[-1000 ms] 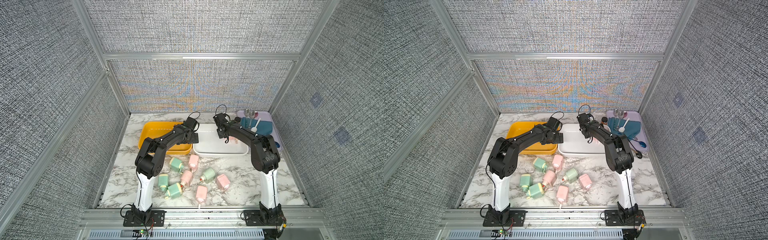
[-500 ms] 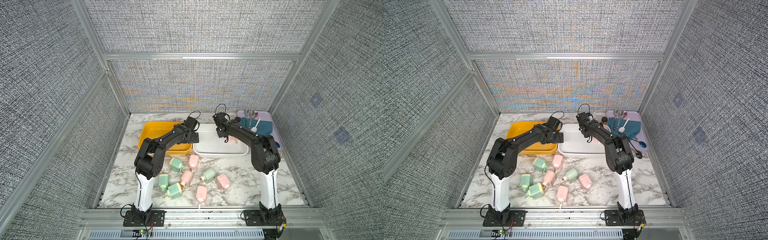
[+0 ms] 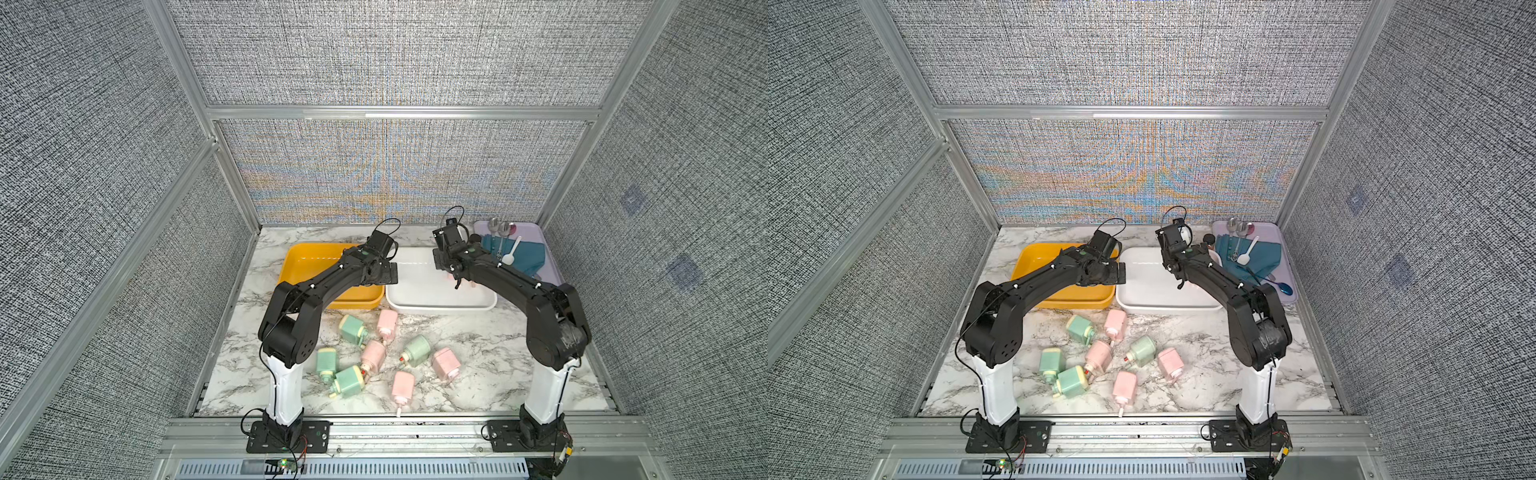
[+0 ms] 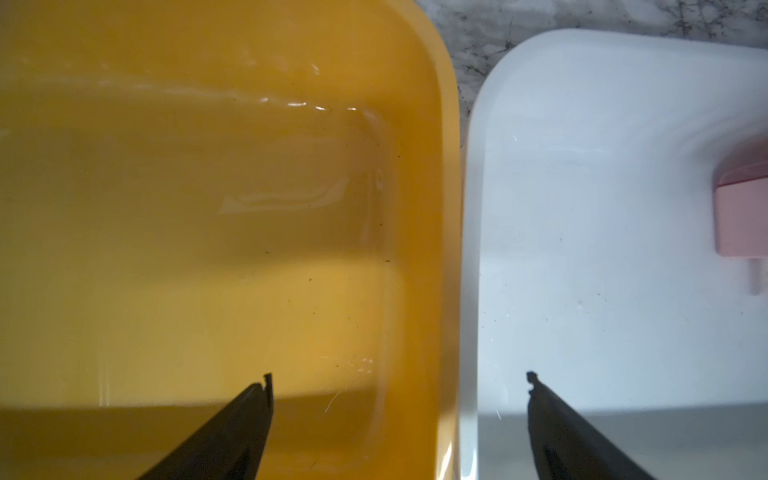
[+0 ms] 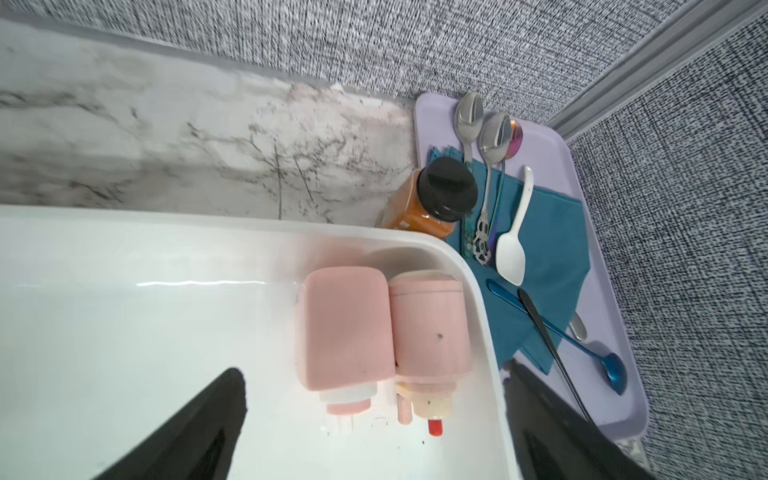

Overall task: Place the pencil sharpeners by color into the storage box
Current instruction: Place the pencil sharpener in the storage box, then pick up the pencil sharpener from the center of the board, then place the pencil sharpener in the storage box, then pick up the pencil sharpener from the center of the board.

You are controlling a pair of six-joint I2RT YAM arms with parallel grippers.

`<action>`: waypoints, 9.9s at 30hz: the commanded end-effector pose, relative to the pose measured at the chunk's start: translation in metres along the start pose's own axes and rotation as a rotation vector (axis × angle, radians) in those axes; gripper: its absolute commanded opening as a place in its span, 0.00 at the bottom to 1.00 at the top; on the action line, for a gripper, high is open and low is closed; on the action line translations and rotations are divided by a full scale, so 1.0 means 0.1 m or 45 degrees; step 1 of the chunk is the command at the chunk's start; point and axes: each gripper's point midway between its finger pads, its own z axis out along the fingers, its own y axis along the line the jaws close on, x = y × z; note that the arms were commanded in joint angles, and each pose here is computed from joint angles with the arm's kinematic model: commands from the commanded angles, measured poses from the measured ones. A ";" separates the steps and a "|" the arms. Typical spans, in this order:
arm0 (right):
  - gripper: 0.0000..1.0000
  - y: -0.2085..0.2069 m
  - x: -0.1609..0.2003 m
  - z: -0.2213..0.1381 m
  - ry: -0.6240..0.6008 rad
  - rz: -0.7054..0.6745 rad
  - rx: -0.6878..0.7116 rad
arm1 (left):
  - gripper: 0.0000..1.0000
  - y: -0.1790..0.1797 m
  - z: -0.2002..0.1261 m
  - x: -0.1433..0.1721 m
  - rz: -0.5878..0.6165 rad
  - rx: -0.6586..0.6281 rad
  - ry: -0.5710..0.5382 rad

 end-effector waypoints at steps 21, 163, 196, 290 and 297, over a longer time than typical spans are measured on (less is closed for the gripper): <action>0.99 0.37 0.03 -1.18 -0.437 0.182 -0.767 | 0.99 -0.15 -0.75 1.06 0.367 -0.084 0.185; 0.99 -0.92 1.09 -0.47 -0.071 0.570 -0.579 | 0.72 -1.99 0.80 -0.33 -0.076 0.329 -0.040; 0.99 -0.91 1.11 -0.49 -0.057 0.567 -0.586 | 0.99 -2.21 0.76 -0.39 -0.201 0.655 0.012; 0.99 0.58 0.32 -1.60 -0.513 -0.216 -1.193 | 0.96 -0.04 -1.11 2.33 0.740 0.098 0.323; 0.99 0.53 0.33 -1.64 -0.531 -0.204 -1.178 | 0.94 -0.06 -1.02 2.39 0.750 0.102 0.345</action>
